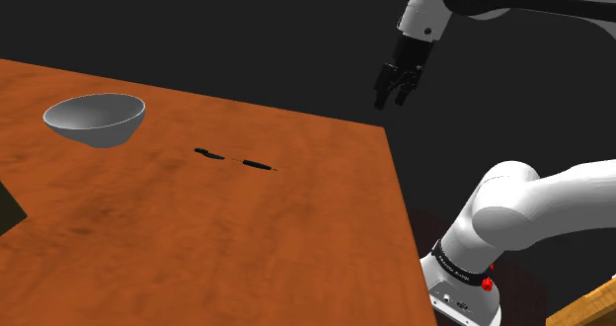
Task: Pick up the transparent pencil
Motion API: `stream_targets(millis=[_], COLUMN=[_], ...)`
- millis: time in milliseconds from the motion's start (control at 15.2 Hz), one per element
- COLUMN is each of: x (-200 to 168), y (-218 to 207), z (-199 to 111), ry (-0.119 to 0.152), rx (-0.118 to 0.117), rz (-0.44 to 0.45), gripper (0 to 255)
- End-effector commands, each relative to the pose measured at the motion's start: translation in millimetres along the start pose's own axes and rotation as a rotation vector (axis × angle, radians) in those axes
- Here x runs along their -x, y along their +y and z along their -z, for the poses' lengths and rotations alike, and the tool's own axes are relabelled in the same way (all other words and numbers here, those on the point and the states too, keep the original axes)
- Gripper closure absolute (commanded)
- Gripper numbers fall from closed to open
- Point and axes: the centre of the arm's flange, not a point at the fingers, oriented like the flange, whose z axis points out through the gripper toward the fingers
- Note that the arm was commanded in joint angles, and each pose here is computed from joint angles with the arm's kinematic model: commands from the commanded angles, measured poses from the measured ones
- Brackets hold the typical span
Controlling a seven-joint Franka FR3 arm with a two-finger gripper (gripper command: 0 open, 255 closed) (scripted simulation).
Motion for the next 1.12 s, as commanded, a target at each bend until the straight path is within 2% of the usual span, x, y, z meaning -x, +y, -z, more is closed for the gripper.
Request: stream_targets(millis=[0, 528, 1056], x=[0, -43, -67], y=[0, -90, -186], z=[0, -24, -47], ry=[0.0, 0.025, 0.049], rx=[0.0, -0.011, -0.021], rz=[0.0, 0.209, 0.418], gripper=[0, 0, 0])
